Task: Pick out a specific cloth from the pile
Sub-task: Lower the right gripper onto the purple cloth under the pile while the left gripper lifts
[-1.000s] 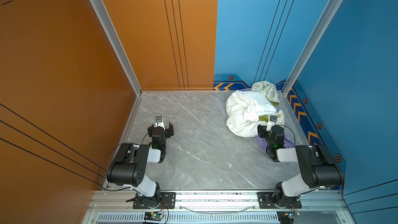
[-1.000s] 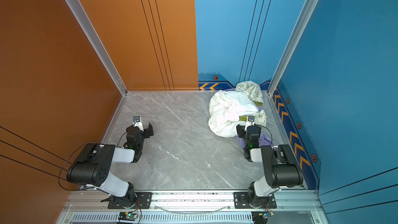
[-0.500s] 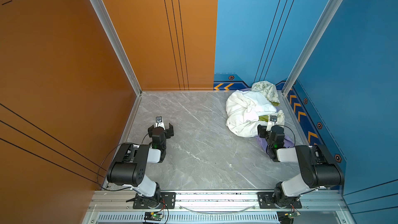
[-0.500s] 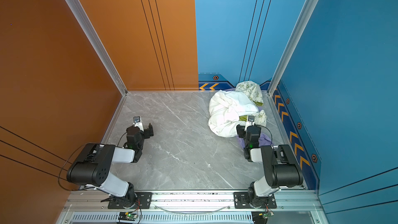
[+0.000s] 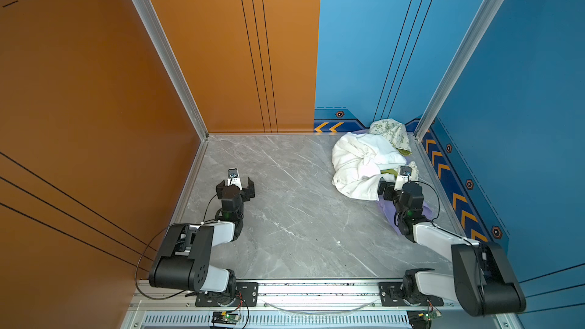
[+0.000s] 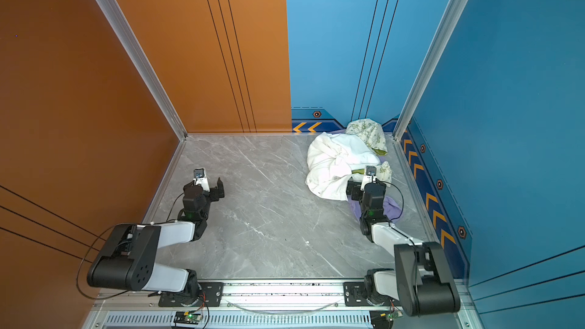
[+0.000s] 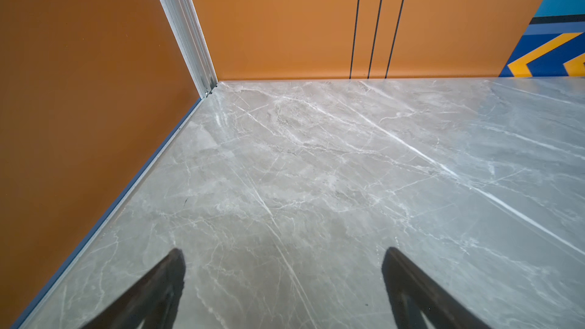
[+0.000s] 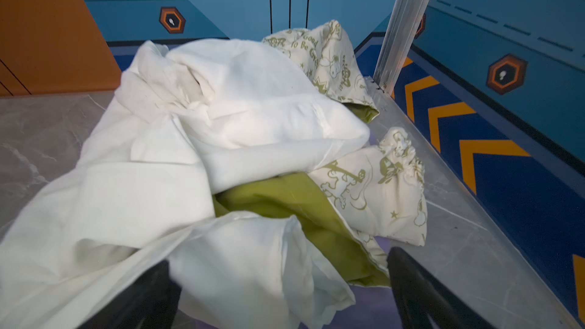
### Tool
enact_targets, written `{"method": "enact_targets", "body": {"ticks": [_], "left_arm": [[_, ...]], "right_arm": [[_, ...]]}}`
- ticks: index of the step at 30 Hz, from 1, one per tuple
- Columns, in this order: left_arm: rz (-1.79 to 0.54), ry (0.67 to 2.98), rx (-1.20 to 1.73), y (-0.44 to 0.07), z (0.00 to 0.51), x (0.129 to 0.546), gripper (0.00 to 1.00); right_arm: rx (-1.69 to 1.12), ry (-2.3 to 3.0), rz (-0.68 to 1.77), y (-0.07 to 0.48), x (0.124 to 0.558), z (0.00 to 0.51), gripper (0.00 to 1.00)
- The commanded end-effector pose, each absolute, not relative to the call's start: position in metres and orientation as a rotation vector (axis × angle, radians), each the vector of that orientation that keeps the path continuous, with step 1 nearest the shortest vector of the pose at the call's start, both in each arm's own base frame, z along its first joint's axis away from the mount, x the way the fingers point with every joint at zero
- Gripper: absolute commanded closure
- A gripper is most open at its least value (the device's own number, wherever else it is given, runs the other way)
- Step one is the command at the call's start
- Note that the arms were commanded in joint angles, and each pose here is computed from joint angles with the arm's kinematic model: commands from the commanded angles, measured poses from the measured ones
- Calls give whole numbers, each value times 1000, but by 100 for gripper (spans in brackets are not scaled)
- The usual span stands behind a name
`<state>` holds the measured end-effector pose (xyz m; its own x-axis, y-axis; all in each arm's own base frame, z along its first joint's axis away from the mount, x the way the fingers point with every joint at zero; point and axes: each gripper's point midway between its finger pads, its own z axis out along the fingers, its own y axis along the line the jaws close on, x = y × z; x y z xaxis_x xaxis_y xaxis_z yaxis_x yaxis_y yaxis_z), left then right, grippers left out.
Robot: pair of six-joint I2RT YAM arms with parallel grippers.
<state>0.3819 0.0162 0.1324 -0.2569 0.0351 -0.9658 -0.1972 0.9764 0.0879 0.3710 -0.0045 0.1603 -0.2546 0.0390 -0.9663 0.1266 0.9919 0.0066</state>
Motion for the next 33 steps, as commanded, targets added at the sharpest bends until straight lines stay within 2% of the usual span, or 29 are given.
{"method": "enact_targets", "body": {"ticks": [1, 10, 15, 21, 27, 33], "left_arm": [[264, 1838, -90, 14, 148, 382, 2], [77, 1794, 32, -29, 202, 379, 2], [-104, 1754, 115, -61, 225, 379, 2], [-240, 1707, 190, -86, 243, 373, 2], [-295, 1678, 218, -97, 254, 368, 2], [-296, 1661, 214, -96, 260, 365, 2]], "right_arm": [[172, 1875, -84, -5, 354, 171, 0], [284, 1985, -62, -11, 304, 196, 0], [355, 2042, -72, -19, 282, 201, 0], [418, 2084, 85, -13, 272, 201, 0], [504, 2176, 185, -5, 271, 183, 10], [552, 2289, 223, 2, 270, 150, 28]]}}
